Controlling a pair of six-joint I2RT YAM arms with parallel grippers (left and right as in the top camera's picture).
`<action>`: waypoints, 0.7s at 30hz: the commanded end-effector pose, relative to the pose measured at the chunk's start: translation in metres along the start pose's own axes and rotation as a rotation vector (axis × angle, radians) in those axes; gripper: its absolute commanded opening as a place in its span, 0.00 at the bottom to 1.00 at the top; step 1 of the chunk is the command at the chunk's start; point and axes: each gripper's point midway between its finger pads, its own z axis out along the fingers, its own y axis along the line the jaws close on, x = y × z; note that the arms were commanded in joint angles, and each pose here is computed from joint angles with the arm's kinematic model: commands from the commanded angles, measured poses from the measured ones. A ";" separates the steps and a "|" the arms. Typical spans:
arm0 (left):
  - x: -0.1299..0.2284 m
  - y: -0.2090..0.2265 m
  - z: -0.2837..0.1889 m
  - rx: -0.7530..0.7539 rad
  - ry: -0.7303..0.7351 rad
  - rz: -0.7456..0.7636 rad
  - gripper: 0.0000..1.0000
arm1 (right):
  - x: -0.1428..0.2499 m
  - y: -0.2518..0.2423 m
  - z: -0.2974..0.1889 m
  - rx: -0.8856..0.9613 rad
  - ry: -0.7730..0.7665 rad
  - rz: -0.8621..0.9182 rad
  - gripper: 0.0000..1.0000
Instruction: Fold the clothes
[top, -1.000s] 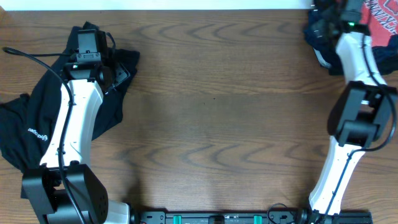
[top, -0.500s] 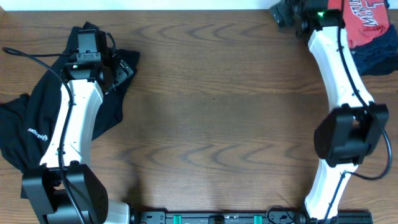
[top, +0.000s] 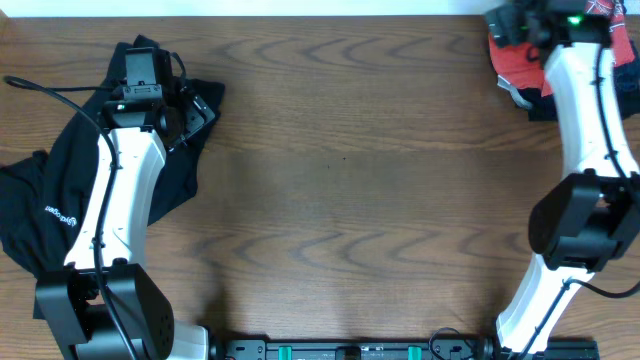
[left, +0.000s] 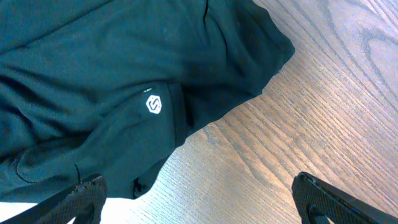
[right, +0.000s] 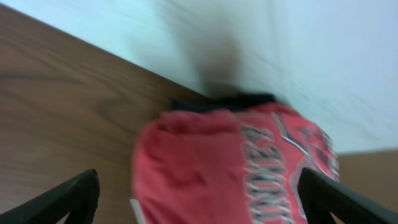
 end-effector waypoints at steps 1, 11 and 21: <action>0.004 0.004 0.006 -0.018 0.016 -0.003 0.97 | 0.019 -0.024 0.012 0.009 0.011 0.064 0.99; 0.003 0.003 0.006 -0.016 0.013 -0.004 1.00 | 0.073 -0.048 0.079 -0.077 -0.022 0.168 0.96; 0.003 0.003 0.006 -0.016 0.013 -0.003 0.98 | 0.200 -0.008 0.183 -0.140 0.172 0.314 0.99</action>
